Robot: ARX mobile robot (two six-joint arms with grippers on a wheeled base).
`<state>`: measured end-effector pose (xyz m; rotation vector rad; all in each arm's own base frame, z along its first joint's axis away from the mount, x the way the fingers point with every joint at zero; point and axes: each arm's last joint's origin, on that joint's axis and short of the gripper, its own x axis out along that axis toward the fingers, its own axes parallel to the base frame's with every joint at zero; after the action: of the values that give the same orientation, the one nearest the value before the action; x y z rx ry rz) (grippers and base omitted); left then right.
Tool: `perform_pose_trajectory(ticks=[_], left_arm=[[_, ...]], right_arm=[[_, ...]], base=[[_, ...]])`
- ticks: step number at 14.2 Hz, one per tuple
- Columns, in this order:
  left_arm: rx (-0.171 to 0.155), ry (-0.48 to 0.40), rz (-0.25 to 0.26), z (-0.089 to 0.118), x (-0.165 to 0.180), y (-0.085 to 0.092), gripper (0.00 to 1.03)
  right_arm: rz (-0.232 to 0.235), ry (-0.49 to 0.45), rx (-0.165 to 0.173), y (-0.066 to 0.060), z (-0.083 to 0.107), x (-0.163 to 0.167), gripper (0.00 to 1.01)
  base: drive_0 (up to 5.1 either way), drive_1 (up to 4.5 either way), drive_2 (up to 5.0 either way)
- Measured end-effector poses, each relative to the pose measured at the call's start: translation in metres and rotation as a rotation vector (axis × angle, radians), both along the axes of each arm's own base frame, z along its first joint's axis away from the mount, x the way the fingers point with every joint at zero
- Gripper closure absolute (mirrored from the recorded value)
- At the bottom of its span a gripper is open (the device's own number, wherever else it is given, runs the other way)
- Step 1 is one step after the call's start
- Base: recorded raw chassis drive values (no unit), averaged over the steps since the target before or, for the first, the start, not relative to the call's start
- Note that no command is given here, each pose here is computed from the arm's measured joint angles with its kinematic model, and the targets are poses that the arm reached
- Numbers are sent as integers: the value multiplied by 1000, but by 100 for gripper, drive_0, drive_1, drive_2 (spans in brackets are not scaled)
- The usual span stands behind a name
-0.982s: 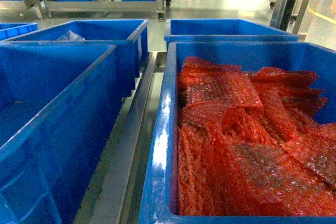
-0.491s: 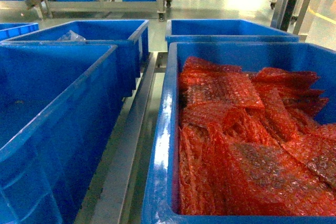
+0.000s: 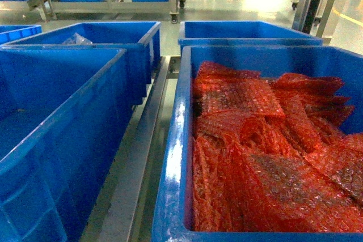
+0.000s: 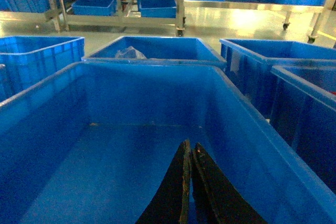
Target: Pick blue part to blue bin on bottom shelf
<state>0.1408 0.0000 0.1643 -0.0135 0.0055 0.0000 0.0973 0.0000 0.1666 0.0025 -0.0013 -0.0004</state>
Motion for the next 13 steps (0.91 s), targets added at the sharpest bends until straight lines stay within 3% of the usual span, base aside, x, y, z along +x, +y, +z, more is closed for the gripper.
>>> perform_pose_trajectory(ticks=[11,12,13], left_arm=[[0,-18,0,6,-33,0,101],[0,36,0,-1,-39,0,101],[0,-2,1,2,-43,0,101]], right_arm=[[0,0,0,0,0,0,3],[-1,1,0,0,0,0,3],[0,0,0,0,0,0,3]], base=[[0,0,0],[0,0,0],[0,0,0]])
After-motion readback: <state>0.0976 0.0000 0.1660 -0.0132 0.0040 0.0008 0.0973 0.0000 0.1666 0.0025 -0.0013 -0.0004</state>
